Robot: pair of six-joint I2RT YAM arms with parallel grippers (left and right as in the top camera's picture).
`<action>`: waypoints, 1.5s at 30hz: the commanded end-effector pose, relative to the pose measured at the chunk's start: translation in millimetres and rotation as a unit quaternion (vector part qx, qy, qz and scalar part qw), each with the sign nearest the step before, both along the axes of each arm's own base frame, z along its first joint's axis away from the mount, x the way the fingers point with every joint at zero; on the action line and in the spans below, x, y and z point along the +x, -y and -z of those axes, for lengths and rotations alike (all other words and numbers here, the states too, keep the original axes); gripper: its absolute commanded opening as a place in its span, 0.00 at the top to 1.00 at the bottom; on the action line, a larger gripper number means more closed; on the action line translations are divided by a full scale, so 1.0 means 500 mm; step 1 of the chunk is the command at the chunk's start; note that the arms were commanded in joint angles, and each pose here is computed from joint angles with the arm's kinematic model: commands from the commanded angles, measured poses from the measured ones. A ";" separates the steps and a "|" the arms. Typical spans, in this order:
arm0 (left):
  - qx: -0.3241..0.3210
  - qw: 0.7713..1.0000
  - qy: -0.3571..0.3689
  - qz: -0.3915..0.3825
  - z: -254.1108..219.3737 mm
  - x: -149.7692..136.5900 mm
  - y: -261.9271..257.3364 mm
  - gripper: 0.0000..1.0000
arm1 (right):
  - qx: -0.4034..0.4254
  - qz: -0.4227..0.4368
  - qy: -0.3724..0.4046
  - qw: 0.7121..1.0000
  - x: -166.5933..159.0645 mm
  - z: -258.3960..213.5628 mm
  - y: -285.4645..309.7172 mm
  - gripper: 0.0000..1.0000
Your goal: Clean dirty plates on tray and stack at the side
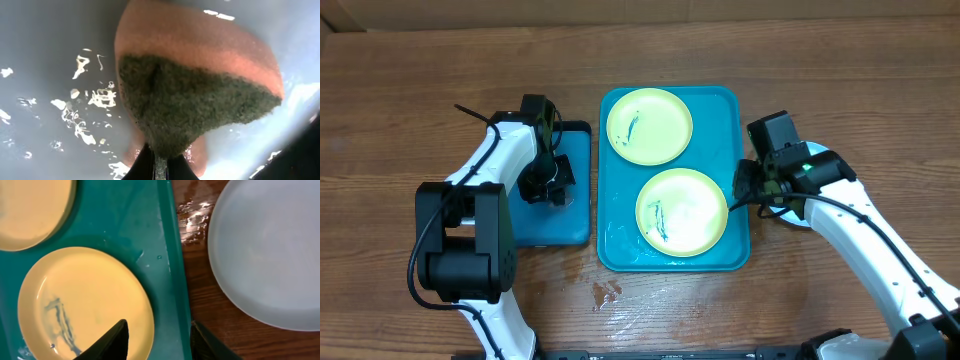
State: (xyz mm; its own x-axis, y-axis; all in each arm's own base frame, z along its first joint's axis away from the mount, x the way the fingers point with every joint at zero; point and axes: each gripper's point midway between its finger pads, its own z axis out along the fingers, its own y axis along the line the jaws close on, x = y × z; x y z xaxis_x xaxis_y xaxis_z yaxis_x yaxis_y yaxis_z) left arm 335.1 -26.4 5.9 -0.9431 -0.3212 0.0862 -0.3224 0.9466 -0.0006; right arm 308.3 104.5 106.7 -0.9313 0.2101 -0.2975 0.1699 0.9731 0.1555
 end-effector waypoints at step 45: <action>-0.103 0.984 -0.052 0.134 -0.018 -0.035 0.509 0.96 | 0.016 -0.051 -0.125 0.991 -0.021 0.237 -0.026 0.96</action>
State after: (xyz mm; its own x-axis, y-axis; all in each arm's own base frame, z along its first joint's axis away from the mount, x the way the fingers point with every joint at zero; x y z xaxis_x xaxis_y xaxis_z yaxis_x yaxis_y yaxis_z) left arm 316.9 -292.4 16.6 -0.9773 0.0307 0.2094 -0.0186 0.9731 -0.2295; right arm 309.7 133.2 4.6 -0.9925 0.0892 -0.0831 0.0680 0.9710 0.2293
